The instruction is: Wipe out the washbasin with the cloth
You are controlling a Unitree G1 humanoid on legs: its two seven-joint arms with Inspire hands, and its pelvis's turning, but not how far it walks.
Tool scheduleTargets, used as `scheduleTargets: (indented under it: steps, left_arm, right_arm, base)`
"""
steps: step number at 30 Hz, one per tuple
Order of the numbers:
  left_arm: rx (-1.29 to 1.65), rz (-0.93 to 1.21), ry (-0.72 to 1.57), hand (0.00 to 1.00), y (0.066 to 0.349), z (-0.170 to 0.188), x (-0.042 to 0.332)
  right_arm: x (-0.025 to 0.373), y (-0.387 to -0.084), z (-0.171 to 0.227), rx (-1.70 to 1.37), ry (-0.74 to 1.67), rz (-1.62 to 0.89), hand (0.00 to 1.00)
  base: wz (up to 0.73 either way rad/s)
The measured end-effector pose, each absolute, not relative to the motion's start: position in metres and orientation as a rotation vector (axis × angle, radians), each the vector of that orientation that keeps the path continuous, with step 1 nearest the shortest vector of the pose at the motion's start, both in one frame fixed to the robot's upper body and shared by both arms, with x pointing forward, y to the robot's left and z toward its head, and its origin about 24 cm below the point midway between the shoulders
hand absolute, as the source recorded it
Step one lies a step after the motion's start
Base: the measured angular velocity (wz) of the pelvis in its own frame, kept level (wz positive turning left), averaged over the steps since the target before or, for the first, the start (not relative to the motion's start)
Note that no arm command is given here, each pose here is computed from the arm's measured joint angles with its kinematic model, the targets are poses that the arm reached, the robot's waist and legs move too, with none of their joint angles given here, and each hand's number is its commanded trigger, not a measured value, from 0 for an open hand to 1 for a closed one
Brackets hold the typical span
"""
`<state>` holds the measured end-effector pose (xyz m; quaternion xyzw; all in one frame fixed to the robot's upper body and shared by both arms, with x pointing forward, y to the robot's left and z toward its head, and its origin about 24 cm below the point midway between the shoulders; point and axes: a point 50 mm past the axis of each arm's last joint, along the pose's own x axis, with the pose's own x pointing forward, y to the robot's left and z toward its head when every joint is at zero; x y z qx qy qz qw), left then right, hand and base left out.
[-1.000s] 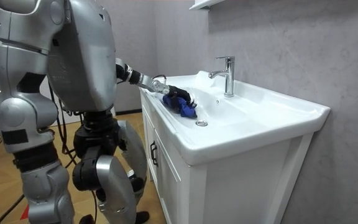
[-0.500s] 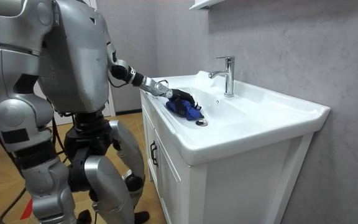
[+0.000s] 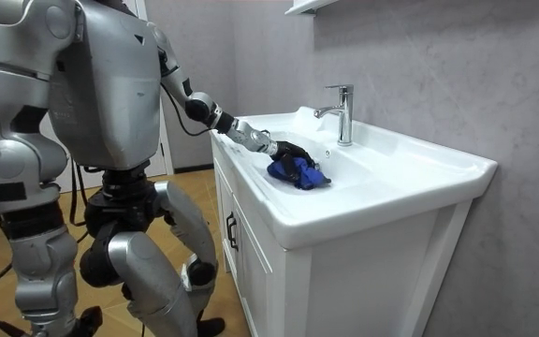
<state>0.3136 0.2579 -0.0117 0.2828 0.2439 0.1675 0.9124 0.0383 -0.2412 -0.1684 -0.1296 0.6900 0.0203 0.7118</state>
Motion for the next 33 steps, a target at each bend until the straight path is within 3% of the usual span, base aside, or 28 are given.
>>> scheduleTargets:
  steps: [16,24,33]
  left_arm:
    - [0.532,0.364,0.503,1.0,0.247,-0.014,0.315]
    - [0.463,0.293,0.448,1.0,0.216,-0.006,0.33]
    - [0.469,0.291,0.428,1.0,0.217,0.002,0.336]
  right_arm:
    - [0.045,-0.238,-0.169,-0.284,1.515,0.051,0.0]
    - [0.047,-0.237,-0.168,-0.26,1.509,0.042,0.0]
    - [0.042,-0.237,-0.169,-0.28,1.53,0.064,0.0]
  base:
    - [-0.03]
    - [-0.1]
    - [-0.14]
